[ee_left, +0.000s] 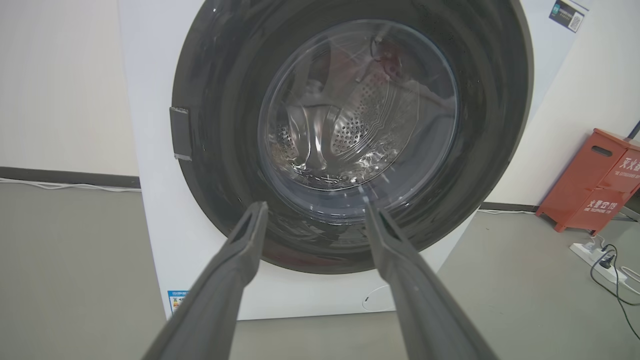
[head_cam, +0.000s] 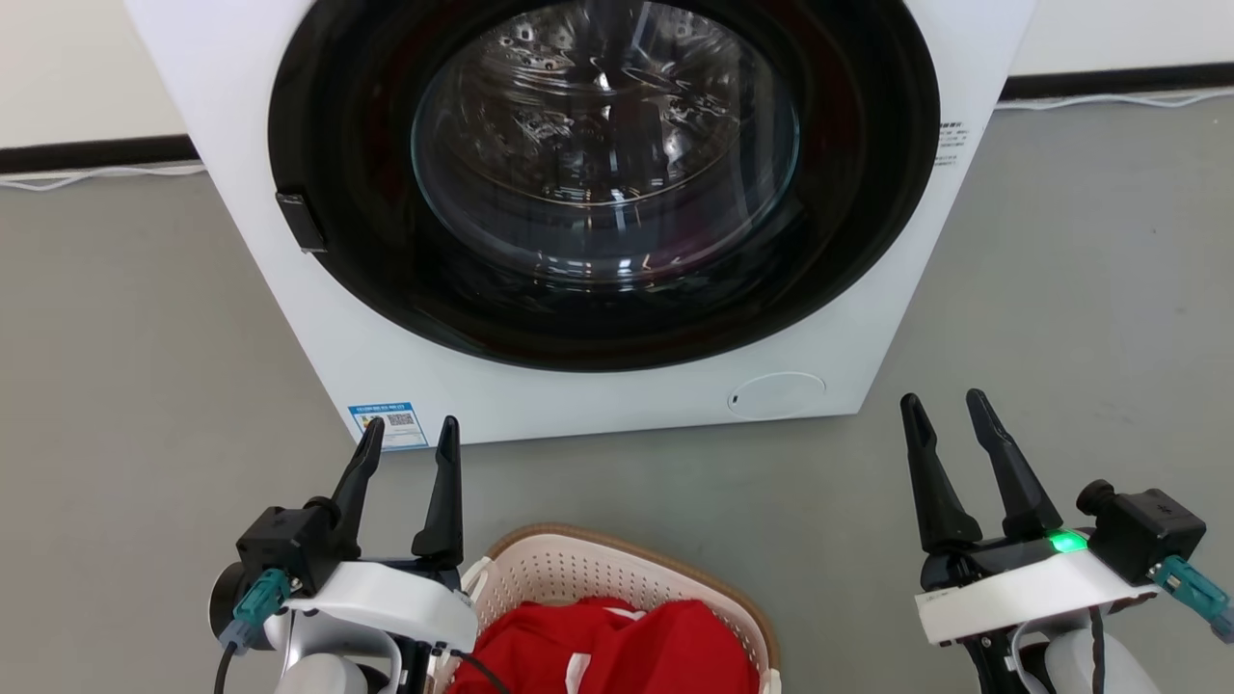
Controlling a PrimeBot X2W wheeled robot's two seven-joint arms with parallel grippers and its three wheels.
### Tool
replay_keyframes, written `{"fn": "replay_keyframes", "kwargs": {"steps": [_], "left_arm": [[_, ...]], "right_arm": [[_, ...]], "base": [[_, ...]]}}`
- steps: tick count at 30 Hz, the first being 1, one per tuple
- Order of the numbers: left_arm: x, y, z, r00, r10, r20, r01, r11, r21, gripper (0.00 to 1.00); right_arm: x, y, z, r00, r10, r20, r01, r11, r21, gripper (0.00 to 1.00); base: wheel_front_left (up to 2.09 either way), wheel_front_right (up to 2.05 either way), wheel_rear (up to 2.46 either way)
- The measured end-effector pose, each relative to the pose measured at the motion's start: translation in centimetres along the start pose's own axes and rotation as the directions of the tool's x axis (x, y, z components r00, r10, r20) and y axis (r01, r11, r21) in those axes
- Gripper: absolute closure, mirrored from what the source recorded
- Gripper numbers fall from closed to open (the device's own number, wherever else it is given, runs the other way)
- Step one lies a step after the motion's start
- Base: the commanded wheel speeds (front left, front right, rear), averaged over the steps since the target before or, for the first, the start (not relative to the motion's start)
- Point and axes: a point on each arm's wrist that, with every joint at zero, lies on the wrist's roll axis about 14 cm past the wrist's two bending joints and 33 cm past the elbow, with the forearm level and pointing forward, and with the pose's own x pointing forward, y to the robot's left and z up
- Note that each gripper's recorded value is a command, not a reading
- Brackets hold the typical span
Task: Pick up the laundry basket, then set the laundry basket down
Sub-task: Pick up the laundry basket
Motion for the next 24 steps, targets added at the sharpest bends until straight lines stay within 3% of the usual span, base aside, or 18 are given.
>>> {"fn": "replay_keyframes", "kwargs": {"steps": [9,24], "left_arm": [[2.0,0.4,-2.8,0.998,0.008,-0.068,-0.009,1.000,-0.020,0.00],[4.3,4.2,-12.7,0.943,0.086,-0.322,-0.091,0.996,-0.001,0.00]], "right_arm": [[1.3,-1.4,-1.0,0.999,-0.027,-0.023,0.028,1.000,0.006,0.00],[3.5,-3.8,-5.0,0.992,-0.066,-0.110,0.070,0.997,0.036,0.00]], "base": [[0.00,0.00,0.00],[0.00,0.00,0.00]]}}
